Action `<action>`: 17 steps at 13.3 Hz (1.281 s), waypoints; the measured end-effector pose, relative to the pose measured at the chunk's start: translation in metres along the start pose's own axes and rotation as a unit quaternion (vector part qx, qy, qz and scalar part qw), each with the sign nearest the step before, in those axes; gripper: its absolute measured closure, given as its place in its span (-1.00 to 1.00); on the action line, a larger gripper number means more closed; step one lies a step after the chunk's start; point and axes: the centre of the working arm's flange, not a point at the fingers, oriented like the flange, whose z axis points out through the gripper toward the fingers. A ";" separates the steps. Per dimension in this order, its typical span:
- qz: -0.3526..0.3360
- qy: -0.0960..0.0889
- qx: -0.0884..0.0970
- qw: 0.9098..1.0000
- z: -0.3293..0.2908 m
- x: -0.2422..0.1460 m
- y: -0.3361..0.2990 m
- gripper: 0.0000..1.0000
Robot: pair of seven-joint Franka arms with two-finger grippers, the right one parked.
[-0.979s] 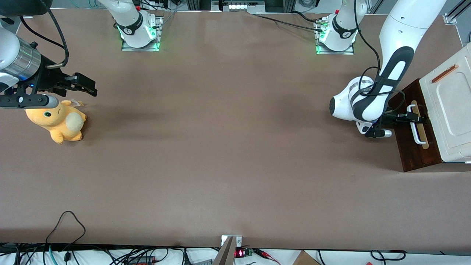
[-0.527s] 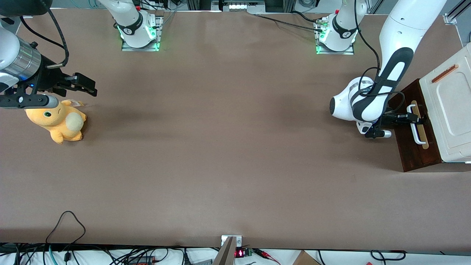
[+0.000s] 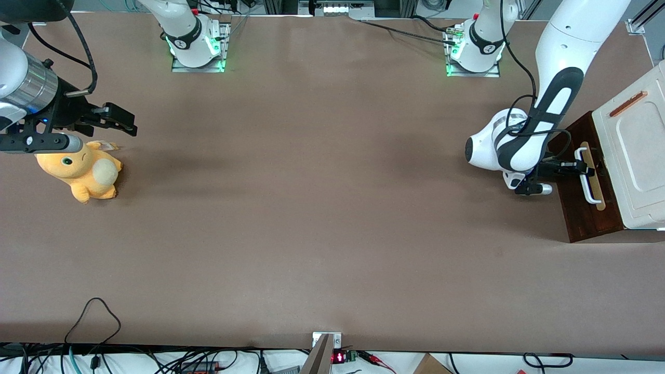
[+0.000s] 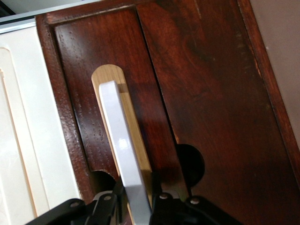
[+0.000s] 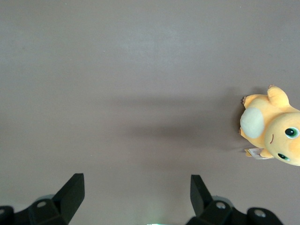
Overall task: Open lower drawer with left arm only
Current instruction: 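Close the left gripper around the white bar handle, then pull the handle away from the cabinet with the left gripper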
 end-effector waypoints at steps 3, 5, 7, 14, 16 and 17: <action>0.000 0.000 0.000 1.000 0.000 0.000 0.000 0.57; 0.000 0.000 0.000 1.000 0.000 0.000 0.000 0.57; -0.001 0.001 0.000 1.000 -0.001 0.000 0.000 0.57; -0.002 0.016 -0.001 1.000 -0.027 0.004 0.003 0.57; -0.007 0.020 -0.009 1.000 -0.049 0.008 0.002 0.57; -0.010 0.022 -0.016 1.000 -0.061 0.010 0.000 0.57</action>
